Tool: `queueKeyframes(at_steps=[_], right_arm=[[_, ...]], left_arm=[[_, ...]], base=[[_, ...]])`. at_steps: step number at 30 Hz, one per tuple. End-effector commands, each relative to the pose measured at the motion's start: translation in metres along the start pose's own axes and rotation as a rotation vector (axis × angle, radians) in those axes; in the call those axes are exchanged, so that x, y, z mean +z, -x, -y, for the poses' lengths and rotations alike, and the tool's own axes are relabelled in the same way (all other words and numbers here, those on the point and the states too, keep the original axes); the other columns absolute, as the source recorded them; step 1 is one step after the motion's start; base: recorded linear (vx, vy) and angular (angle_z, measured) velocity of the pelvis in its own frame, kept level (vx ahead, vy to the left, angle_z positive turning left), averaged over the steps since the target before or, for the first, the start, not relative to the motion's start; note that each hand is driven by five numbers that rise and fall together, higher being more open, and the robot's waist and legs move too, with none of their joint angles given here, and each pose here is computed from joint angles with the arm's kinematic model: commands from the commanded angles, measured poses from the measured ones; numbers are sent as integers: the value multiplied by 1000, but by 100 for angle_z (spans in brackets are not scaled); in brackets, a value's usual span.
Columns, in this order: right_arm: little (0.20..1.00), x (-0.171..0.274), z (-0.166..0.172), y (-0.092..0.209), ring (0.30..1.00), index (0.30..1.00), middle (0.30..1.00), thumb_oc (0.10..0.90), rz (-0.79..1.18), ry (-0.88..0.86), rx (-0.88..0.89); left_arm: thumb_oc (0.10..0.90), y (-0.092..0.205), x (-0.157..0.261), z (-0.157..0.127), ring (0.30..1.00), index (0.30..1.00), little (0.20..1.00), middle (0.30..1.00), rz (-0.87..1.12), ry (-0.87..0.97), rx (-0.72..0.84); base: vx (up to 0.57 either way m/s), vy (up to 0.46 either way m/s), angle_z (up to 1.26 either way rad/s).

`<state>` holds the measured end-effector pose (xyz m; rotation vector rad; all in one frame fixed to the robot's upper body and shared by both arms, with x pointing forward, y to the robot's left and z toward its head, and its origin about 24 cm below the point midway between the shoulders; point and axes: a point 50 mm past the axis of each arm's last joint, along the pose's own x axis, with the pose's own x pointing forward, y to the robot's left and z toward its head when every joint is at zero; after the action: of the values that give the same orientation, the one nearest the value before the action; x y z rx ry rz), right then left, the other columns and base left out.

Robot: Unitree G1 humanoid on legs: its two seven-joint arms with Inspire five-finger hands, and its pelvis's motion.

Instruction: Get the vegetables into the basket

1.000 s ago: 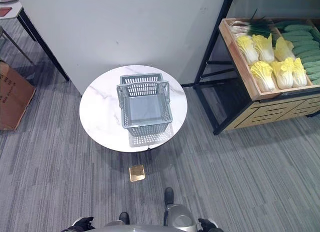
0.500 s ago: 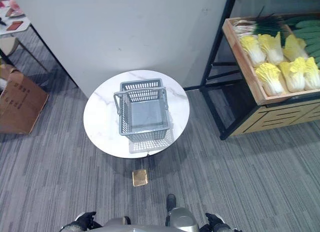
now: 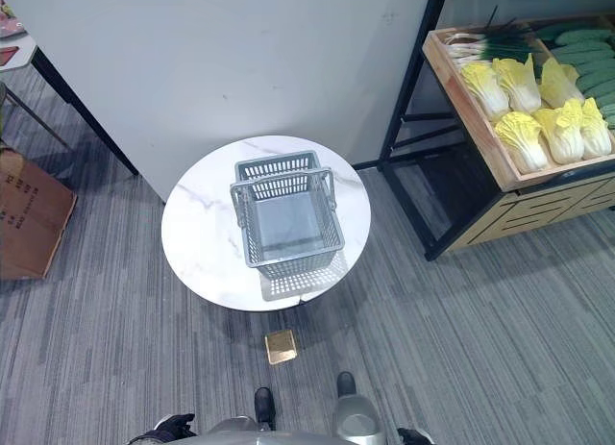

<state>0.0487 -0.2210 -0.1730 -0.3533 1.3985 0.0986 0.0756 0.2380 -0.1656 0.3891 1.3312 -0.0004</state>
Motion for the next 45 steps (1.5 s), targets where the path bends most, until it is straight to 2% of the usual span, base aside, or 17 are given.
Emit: queueKeyframes(at_steps=[1,7,8,9,10,11,12,16,17,18,20,25,28,29,32,34,45], right_arm=[[1000,16,14,0,1000,1000,1000,900,31,29,-35],[1000,17,30,1,1000,1000,1000,900,40,-46,-112],[1000,33,65,6,1000,1000,1000,900,116,-95,-265],[1000,33,65,6,1000,1000,1000,900,115,-95,-266],[1000,43,81,10,1000,1000,1000,900,159,-92,-326],[1000,86,117,31,1000,1000,1000,900,363,38,-480],[1000,85,118,31,1000,1000,1000,900,361,39,-481],[1000,155,185,111,1000,1000,1000,900,724,223,-858],[1000,194,198,162,1000,1000,1000,900,936,336,-991],[1000,219,194,195,1000,1000,1000,900,1093,405,-1035],[1000,244,181,224,1000,1000,1000,900,1246,491,-1041],[1000,302,130,287,1000,1000,1000,900,1582,698,-942],[1000,331,103,311,1000,1000,1000,900,1705,739,-867],[1000,332,102,312,1000,1000,1000,900,1707,741,-867],[1000,362,76,345,1000,1000,1000,900,1810,799,-845],[1000,375,71,356,1000,1000,1000,900,1821,798,-863],[1000,421,60,393,1000,1000,1000,900,1734,865,-1012]], left_arm=[[900,0,4,-3,1000,1000,1000,1000,17,11,-2],[900,2,-16,-12,1000,1000,1000,1000,-52,43,31],[900,3,-23,-14,1000,1000,1000,1000,-71,56,45],[900,3,-23,-14,1000,1000,1000,1000,-71,56,45],[900,3,-25,-15,1000,1000,1000,1000,-77,55,51],[900,4,-29,-18,1000,1000,1000,1000,-81,61,64],[900,4,-29,-17,1000,1000,1000,1000,-81,60,63],[900,4,-29,-20,1000,1000,1000,1000,-70,69,72],[900,4,-28,-23,1000,1000,1000,1000,-69,61,74],[900,4,-27,-24,1000,1000,1000,1000,-68,53,72],[900,4,-28,-24,1000,1000,1000,1000,-75,31,69],[900,4,-28,-27,1000,1000,1000,1000,-81,-13,76],[900,3,-24,-28,1000,1000,1000,1000,-69,-36,79],[900,3,-23,-27,1000,1000,1000,1000,-69,-33,79],[900,1,-10,-26,1000,1000,1000,1000,-29,-56,87],[900,1,0,-26,1000,1000,1000,1000,1,-65,97],[900,0,33,-37,1000,1000,1000,1000,101,-65,151]], base=[[36,168,-3],[35,33,-3],[32,-6,-7],[34,-7,-12],[-7,-4,-15],[-6,-4,-16],[-20,-2,-11],[-10,-16,-4],[15,-66,18],[18,-73,28],[26,-47,28],[3,-50,26],[-22,-39,29],[-62,-38,16],[-83,-35,18],[-97,-23,21],[-55,2,6]])
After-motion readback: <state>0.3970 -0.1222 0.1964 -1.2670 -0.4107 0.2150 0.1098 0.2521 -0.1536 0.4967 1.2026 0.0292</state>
